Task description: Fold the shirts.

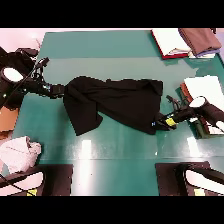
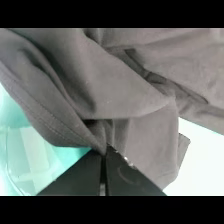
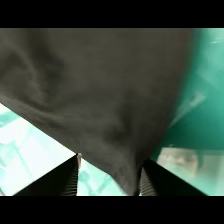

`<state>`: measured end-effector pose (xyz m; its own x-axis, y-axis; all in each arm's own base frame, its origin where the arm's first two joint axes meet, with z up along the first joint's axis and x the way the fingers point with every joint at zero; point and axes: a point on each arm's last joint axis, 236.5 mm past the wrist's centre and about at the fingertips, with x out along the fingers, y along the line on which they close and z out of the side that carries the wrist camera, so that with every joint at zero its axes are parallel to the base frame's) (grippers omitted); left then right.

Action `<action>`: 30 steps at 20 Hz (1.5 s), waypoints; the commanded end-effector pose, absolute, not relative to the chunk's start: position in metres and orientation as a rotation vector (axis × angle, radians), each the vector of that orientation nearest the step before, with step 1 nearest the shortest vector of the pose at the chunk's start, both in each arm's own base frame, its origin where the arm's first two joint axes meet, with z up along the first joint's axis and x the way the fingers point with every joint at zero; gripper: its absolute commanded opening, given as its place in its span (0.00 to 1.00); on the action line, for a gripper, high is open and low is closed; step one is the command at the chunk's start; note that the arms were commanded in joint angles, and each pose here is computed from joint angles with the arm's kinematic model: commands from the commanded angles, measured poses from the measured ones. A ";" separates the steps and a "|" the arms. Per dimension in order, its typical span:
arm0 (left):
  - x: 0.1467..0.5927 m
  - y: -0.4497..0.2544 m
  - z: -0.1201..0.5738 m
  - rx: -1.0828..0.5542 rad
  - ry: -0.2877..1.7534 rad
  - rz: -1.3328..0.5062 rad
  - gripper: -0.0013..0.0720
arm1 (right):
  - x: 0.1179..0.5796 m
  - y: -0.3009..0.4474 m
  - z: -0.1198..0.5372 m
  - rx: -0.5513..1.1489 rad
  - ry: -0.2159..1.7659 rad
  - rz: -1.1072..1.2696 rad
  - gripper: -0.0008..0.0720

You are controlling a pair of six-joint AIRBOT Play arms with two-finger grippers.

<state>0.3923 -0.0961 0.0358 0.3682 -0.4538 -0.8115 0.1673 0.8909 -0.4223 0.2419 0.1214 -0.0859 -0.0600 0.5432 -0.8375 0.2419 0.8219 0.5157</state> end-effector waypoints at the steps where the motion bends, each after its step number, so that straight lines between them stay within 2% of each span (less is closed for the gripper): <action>1: 0.388 -0.097 0.039 -0.286 1.137 -0.416 0.05 | 0.244 0.140 -0.090 0.563 1.640 0.317 0.47; 3: 0.387 -0.097 0.053 -0.273 1.096 -0.416 0.05 | 0.255 0.143 -0.072 0.533 1.576 0.348 0.20; 4: 0.386 -0.097 0.067 -0.264 1.061 -0.418 0.05 | 0.263 0.143 -0.056 0.510 1.520 0.373 0.10; 6: 0.384 -0.097 0.114 -0.239 0.959 -0.429 0.05 | 0.286 0.138 -0.007 0.478 1.370 0.412 0.03; 8: 0.376 -0.099 0.189 -0.198 0.791 -0.442 0.05 | 0.309 0.126 0.065 0.431 1.171 0.444 0.03; 11: 0.342 -0.098 0.341 -0.118 0.406 -0.443 0.05 | 0.333 0.093 0.217 0.350 0.759 0.410 0.03; 15: 0.246 -0.089 0.511 -0.027 -0.055 -0.391 0.05 | 0.298 0.053 0.394 0.220 0.312 0.297 0.03; 17: 0.203 -0.078 0.559 -0.003 -0.195 -0.336 0.05 | 0.274 0.041 0.447 0.158 0.188 0.234 0.03; 19: 0.175 -0.069 0.588 0.016 -0.288 -0.289 0.05 | 0.257 0.030 0.475 0.101 0.151 0.175 0.03; 21: 0.171 -0.063 0.593 0.017 -0.302 -0.263 0.05 | 0.250 0.022 0.484 0.059 0.173 0.135 0.03; 23: 0.195 -0.062 0.569 0.004 -0.199 -0.261 0.05 | 0.257 0.016 0.484 0.061 0.203 0.125 0.03; 26: 0.273 -0.062 0.489 -0.038 0.100 -0.273 0.05 | 0.291 -0.001 0.445 0.149 0.323 0.134 0.03; 30: 0.376 -0.064 0.342 -0.128 0.526 -0.283 0.05 | 0.352 -0.018 0.321 0.308 0.662 0.180 0.03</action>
